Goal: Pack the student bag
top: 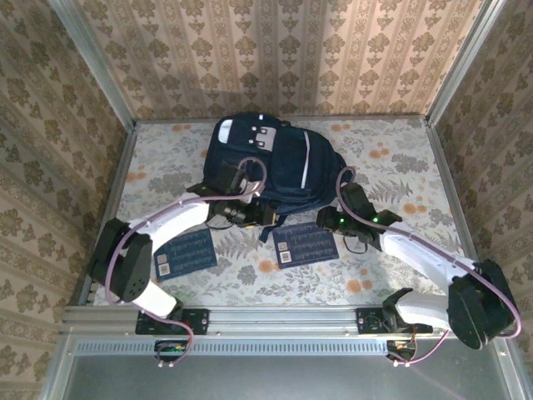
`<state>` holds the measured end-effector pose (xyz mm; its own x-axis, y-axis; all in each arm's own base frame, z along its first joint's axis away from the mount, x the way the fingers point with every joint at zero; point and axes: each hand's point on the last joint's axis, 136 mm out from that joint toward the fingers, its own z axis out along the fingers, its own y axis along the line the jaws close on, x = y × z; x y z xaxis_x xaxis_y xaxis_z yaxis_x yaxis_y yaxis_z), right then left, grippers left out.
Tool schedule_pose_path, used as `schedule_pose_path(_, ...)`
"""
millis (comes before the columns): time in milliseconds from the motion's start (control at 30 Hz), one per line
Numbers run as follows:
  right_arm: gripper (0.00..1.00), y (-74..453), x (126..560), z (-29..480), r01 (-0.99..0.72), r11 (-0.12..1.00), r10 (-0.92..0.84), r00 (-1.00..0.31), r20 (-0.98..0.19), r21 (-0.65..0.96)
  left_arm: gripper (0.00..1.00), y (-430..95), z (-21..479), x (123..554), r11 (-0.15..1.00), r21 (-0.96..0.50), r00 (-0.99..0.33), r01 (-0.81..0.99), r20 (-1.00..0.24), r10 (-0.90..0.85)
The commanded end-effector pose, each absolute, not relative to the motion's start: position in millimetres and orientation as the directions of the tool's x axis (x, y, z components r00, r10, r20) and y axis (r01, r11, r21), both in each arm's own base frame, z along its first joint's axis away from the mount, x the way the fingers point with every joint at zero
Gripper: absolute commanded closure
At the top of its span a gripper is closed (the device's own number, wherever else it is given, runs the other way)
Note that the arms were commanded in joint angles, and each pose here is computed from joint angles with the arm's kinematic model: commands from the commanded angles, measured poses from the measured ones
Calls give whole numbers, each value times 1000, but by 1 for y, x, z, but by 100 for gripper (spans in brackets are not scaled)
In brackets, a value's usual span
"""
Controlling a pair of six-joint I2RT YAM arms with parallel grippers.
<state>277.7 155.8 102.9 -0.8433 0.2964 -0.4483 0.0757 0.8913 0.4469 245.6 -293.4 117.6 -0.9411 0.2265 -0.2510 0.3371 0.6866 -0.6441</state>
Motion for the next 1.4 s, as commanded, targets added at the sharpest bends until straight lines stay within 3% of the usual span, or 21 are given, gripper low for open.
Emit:
schedule_pose_path(0,63,142,238,80,191,872,357,-878,-319,451,46,-326,134,259,645,-608,-886,463,-333,322)
schedule_pose_path(200,65,158,199,63,262,778,400,-907,-129,571,45,-374,99,262,650,-554,-850,520,-263,456)
schedule_pose_path(700,70,172,181,6,304,783,334,-942,45,543,40,-384,37,249,679,-515,-831,524,-131,541)
schedule_pose_path(1033,71,138,236,25,355,804,480,-860,-171,477,39,-383,36,221,645,-588,-828,488,-80,555)
schedule_pose_path(1367,68,130,289,40,361,765,524,-831,-189,532,38,-392,48,207,605,-659,-829,447,-52,556)
